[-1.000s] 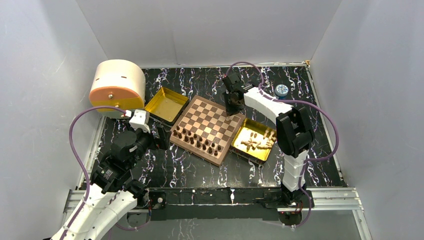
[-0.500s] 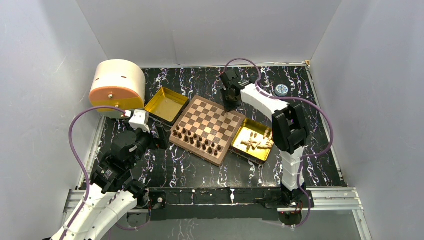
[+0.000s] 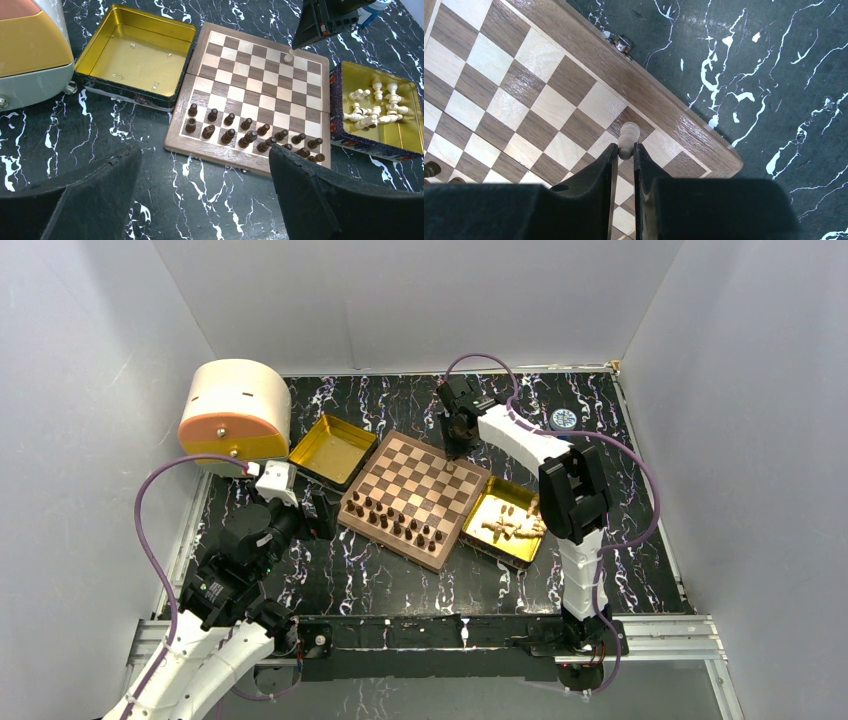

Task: Set up the chess pieces on the board
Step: Place the chess piece on the chessboard.

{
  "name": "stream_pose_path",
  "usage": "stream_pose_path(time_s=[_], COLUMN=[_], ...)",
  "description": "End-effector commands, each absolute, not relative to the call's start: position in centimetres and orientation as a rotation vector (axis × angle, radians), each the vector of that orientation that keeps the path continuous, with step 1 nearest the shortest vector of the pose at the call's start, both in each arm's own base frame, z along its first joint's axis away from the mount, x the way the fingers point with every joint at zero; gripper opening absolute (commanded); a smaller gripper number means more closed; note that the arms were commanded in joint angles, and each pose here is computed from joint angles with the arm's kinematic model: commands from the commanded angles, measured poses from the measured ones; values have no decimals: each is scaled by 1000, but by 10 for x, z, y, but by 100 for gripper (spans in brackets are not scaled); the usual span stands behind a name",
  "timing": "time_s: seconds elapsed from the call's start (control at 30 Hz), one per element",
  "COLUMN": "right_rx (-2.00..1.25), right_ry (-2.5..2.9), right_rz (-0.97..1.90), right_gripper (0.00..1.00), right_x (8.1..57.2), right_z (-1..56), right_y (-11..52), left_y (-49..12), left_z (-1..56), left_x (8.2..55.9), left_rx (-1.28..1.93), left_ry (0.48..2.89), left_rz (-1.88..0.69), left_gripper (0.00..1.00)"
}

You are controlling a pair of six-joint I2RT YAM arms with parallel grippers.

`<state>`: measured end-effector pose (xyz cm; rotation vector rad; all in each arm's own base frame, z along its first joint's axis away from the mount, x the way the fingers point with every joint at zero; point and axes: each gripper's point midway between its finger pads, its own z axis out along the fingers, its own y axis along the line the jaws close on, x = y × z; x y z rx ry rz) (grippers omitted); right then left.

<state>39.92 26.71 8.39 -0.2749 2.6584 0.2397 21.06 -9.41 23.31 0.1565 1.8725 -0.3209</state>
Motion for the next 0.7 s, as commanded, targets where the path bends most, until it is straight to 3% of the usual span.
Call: stream_pose_path(time_s=[0.0, 0.33, 0.67], right_rx=[-287, -292, -264], right_ry=[2652, 2645, 2604], right_rz=[238, 276, 289], right_gripper=[25, 50, 58], right_x=[404, 407, 392], right_z=[85, 96, 134], right_y=[270, 277, 266], left_y=[-92, -92, -92], left_z=[232, 231, 229], left_x=[212, 213, 214], left_rx=[156, 158, 157], left_ry=[1869, 1873, 1881], left_rz=[-301, -300, -293], left_gripper=[95, 95, 95])
